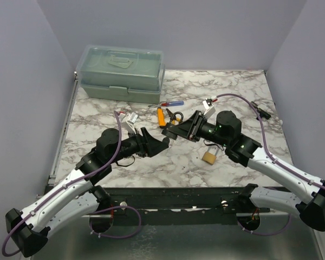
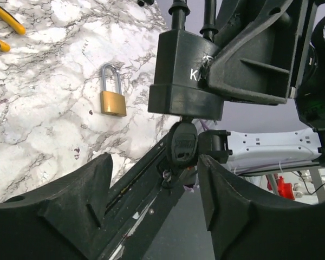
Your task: Unlock with the key
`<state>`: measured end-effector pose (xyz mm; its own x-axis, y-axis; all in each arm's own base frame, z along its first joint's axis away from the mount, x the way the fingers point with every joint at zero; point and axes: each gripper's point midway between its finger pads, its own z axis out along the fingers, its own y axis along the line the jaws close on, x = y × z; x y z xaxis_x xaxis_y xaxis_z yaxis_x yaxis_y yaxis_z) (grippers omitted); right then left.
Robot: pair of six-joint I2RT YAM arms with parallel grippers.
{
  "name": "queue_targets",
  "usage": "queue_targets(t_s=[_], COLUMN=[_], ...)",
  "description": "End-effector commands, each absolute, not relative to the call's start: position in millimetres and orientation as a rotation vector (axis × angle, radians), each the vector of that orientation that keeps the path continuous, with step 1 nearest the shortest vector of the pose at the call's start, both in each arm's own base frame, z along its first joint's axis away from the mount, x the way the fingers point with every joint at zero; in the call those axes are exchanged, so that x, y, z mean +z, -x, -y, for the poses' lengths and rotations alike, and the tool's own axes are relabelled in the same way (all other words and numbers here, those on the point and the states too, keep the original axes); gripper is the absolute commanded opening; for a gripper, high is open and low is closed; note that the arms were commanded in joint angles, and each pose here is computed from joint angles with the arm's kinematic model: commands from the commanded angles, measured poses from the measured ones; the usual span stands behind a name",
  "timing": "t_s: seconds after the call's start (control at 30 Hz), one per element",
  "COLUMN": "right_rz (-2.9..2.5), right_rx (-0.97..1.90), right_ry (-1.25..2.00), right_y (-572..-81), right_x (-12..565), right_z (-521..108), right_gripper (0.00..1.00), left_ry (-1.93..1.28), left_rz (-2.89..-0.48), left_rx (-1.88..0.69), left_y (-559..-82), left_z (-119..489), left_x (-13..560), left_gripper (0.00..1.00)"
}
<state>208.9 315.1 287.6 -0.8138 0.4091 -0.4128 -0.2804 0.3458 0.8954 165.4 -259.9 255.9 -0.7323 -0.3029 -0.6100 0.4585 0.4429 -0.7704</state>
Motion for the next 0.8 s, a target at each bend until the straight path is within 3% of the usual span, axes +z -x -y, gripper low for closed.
queue_targets(t_s=[0.0, 0.3, 0.53, 0.77], right_rz=[-1.822, -1.709, -1.614, -1.574], right_rx=[1.619, 1.679, 1.754, 1.801], right_ry=[-0.055, 0.057, 0.186, 0.247], right_y=[-203.8, -183.7, -161.8, -150.1], right_x=[346.7, 364.6, 378.8, 385.7], right_z=[-314.6, -306.8, -303.8, -303.3], right_gripper=[0.00, 0.00, 0.00, 0.00], left_ry=[-0.129, -0.128, -0.141, -0.194], left_rz=[-1.971, -1.860, -1.795, -1.686], left_rx=[-1.377, -1.478, -1.575, -1.704], left_y=[-155.9, -140.1, -131.4, -120.8], left_z=[253.3, 246.3, 249.0, 255.3], left_x=[258.5, 299.1, 325.0, 351.7], left_gripper=[0.73, 0.75, 0.62, 0.62])
